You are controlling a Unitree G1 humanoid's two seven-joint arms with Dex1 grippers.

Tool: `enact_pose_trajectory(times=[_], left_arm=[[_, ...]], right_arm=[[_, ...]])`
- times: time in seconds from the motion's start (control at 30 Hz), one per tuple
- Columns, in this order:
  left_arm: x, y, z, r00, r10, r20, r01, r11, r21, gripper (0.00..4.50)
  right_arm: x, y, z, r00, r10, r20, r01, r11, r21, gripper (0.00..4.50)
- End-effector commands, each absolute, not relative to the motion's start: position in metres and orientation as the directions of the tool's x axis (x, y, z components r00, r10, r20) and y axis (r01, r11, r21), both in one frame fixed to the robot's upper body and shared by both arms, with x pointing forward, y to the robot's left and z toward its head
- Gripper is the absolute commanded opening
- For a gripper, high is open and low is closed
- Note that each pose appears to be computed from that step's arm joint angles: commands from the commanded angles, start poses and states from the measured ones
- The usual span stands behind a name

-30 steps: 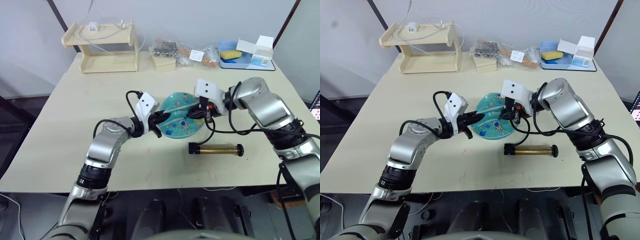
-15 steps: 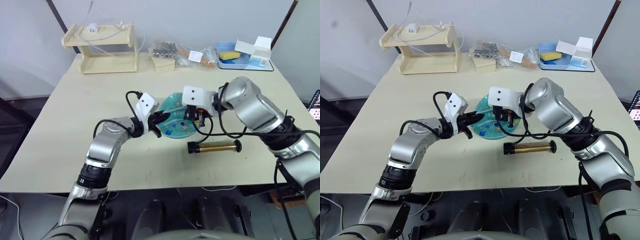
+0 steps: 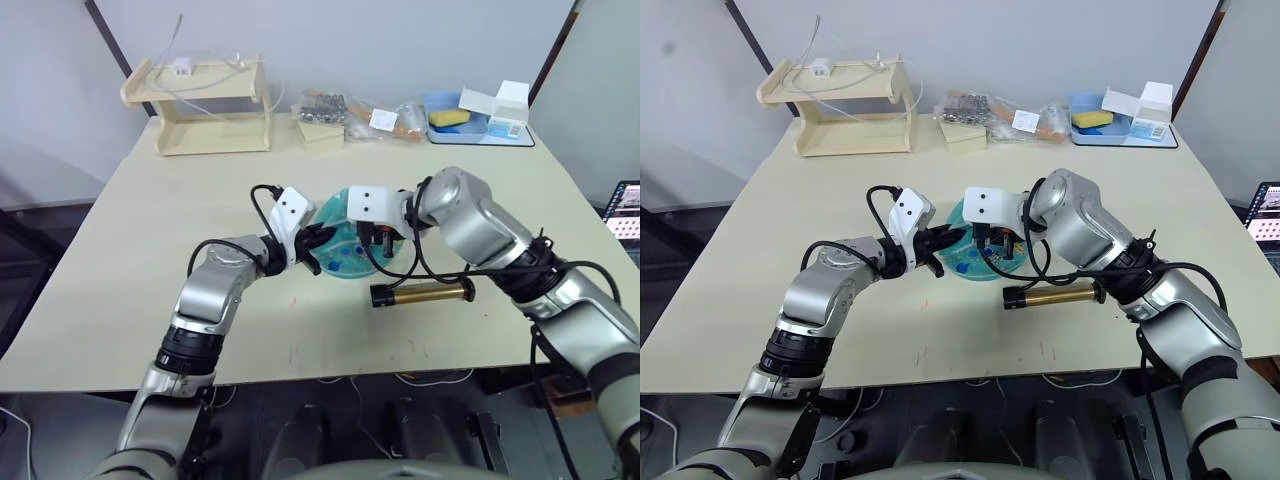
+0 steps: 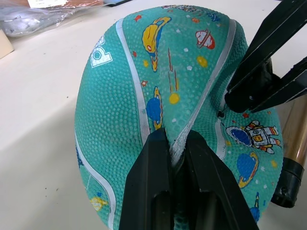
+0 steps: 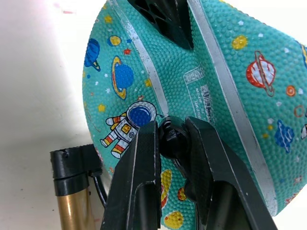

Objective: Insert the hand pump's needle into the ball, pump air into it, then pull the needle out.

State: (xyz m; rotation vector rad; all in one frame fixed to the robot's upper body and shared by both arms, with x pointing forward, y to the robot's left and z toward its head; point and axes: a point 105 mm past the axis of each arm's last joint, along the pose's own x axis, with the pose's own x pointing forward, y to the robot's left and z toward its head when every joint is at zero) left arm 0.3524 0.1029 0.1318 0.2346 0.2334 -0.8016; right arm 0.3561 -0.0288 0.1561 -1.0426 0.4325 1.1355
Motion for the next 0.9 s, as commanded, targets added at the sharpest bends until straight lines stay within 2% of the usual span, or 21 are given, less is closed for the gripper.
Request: enact_pose_trajectory(times=[0.03, 0.4, 0.53, 0.6, 0.67, 0.77, 0.9], left_arm=[[0.345, 0.099, 0.112, 0.63, -0.69, -0.358, 0.753, 0.655, 0.063, 0.0], [0.347, 0.1, 0.113, 0.638, -0.684, -0.353, 0.743, 0.667, 0.053, 0.0], [0.347, 0.099, 0.114, 0.641, -0.685, -0.348, 0.741, 0.671, 0.044, 0.0], [0.346, 0.098, 0.114, 0.641, -0.684, -0.348, 0.74, 0.671, 0.044, 0.0], [0.346, 0.098, 0.114, 0.641, -0.684, -0.348, 0.74, 0.671, 0.045, 0.0], [0.346, 0.097, 0.114, 0.639, -0.685, -0.349, 0.743, 0.667, 0.051, 0.0], [0.347, 0.098, 0.113, 0.639, -0.684, -0.35, 0.745, 0.663, 0.064, 0.0]], right_arm=[[0.363, -0.058, 0.097, 0.38, 0.356, -0.854, -0.924, 0.095, -0.371, 0.28], [0.37, -0.075, 0.04, 0.349, 0.231, -0.908, -0.937, 0.118, -0.33, 0.28], [0.368, -0.086, 0.007, 0.341, 0.163, -0.926, -0.938, 0.124, -0.323, 0.28], [0.366, -0.087, 0.001, 0.331, 0.172, -0.928, -0.94, 0.142, -0.309, 0.28], [0.368, -0.082, 0.005, 0.342, 0.225, -0.912, -0.936, 0.17, -0.309, 0.28], [0.38, -0.069, 0.036, 0.42, 0.35, -0.837, -0.906, 0.217, -0.364, 0.28], [0.378, -0.056, 0.087, 0.457, 0.517, -0.723, -0.889, 0.243, -0.388, 0.28]])
